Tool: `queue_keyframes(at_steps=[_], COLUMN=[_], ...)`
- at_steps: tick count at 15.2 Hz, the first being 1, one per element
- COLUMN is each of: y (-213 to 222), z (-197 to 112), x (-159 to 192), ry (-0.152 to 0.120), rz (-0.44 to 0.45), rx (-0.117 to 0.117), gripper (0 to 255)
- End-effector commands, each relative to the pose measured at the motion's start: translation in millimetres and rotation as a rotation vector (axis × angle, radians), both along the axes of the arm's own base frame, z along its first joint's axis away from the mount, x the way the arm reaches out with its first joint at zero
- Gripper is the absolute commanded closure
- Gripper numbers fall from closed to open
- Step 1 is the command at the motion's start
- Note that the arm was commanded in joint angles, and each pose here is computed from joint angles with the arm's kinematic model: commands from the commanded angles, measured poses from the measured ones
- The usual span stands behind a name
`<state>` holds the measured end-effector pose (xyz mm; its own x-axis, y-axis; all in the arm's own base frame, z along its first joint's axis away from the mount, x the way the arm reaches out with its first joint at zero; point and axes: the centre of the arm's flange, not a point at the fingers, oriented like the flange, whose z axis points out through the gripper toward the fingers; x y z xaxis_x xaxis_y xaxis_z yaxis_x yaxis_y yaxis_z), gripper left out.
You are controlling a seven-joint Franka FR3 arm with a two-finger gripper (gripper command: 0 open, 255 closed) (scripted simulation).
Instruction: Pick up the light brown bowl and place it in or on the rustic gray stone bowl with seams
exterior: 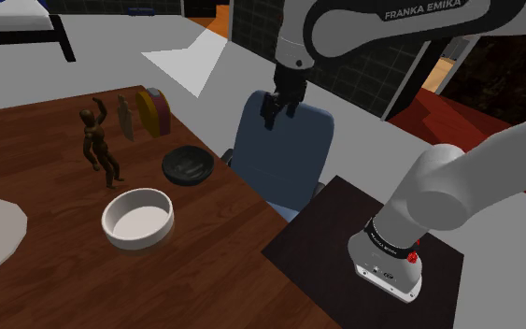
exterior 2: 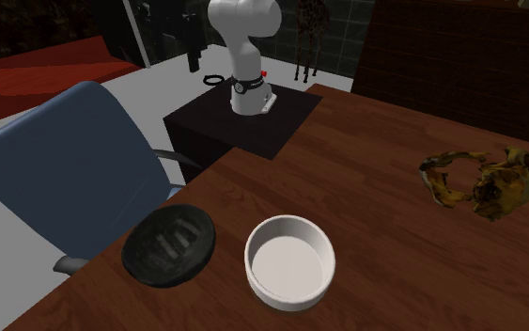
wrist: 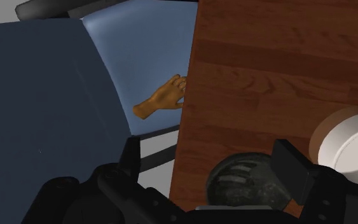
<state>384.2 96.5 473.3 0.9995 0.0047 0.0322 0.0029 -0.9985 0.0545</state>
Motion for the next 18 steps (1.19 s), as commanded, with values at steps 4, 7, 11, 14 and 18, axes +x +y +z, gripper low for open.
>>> queue_keyframes(at_steps=[4,7,11,14,18], y=[49,77,114,143,181], z=[-40,-63,-92,-114,-144], x=[25,40,61,77,98], ry=[0.001,0.002,0.004,0.005,0.007], rz=[-0.005,-0.007,-0.010,-0.013,-0.016], rx=[0.008,0.012,0.018,0.022,0.028], gripper=[0,0,0,0,0])
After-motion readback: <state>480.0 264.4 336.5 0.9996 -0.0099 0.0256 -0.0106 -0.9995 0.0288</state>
